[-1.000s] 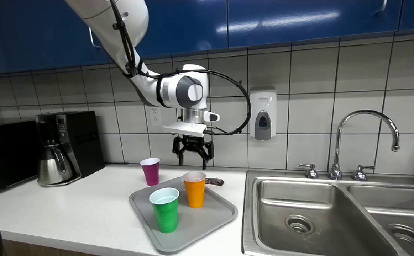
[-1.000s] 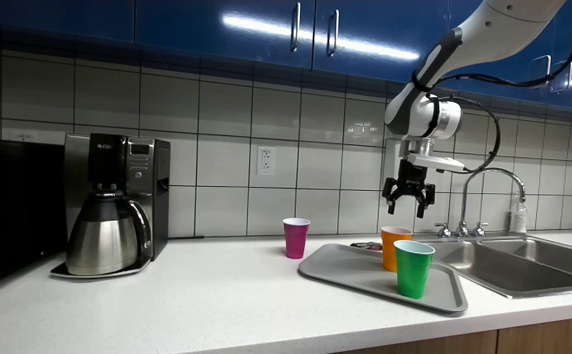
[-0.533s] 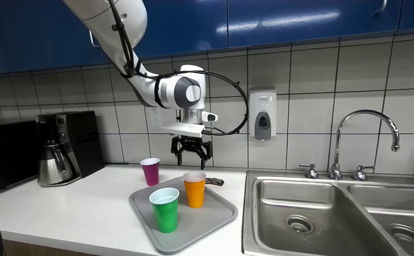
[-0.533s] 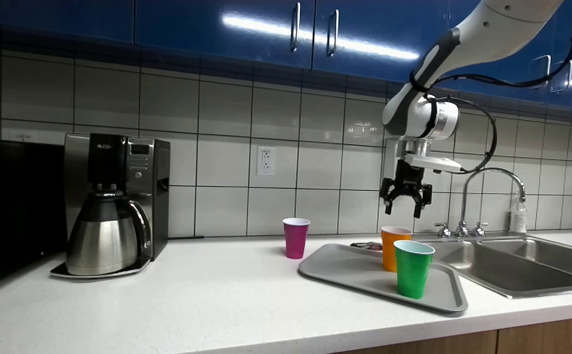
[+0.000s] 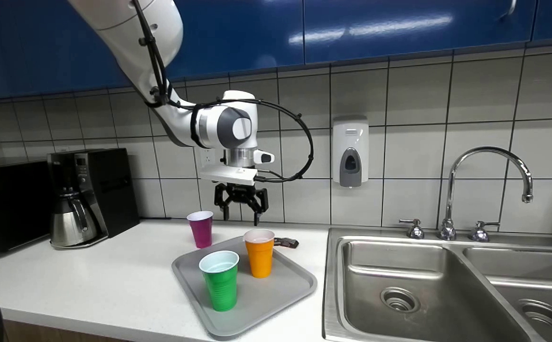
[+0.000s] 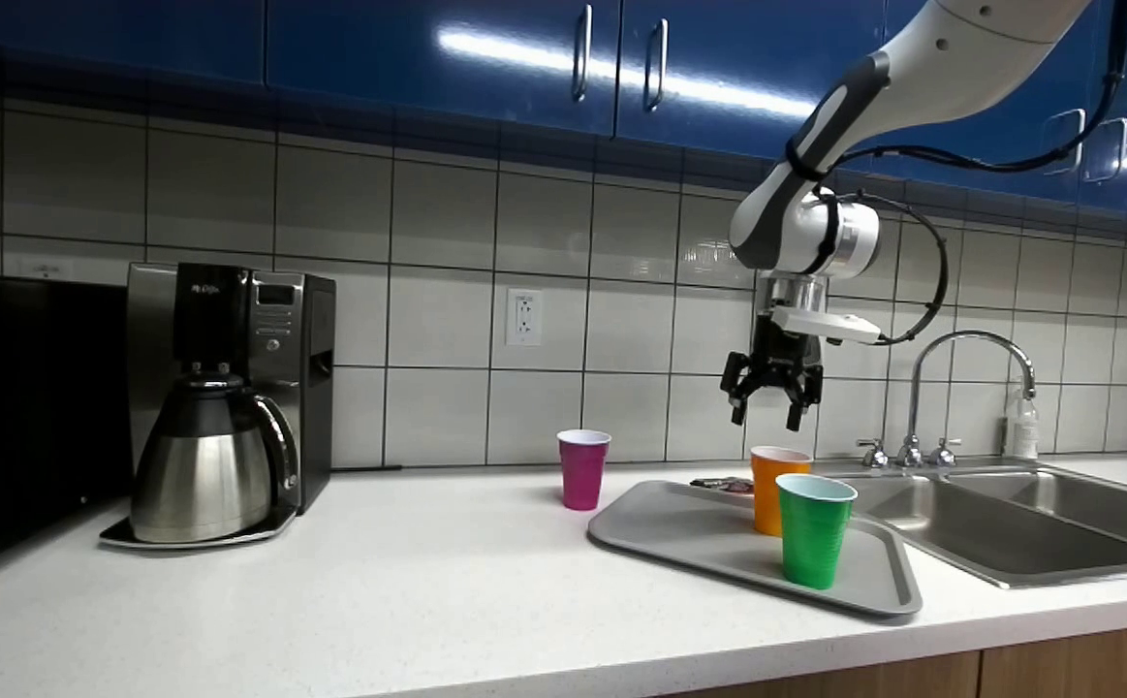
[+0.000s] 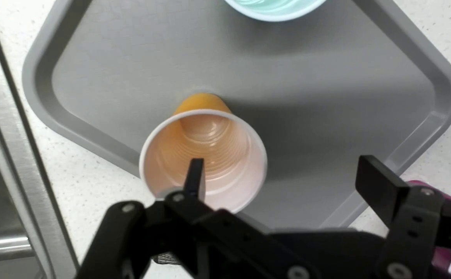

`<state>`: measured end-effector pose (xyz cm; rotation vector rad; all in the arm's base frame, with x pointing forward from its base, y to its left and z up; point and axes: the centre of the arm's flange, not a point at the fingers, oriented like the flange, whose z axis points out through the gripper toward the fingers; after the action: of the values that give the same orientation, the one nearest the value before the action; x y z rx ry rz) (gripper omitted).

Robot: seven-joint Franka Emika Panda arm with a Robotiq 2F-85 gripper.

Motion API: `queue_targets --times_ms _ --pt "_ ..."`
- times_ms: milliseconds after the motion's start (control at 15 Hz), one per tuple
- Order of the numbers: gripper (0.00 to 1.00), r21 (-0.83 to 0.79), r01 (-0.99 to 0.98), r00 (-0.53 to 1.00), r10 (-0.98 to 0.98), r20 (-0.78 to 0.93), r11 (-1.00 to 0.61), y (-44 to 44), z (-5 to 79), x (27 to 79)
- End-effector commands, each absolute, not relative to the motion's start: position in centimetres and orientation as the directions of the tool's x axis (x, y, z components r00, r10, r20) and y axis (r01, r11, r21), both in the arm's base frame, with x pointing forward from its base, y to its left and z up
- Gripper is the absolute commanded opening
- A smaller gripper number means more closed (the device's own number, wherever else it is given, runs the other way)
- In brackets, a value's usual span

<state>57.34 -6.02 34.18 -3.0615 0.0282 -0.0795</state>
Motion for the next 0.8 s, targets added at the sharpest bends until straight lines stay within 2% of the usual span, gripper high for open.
queue_targets --times_ms 0,733 --pt "1.00 -0.084 -0.019 0.997 -0.025 0.074 -0.996 -3.9 35.0 57.1" --pt "1.00 -0.119 0.048 0.989 0.030 0.147 -0.992 -0.1 34.4 60.7"
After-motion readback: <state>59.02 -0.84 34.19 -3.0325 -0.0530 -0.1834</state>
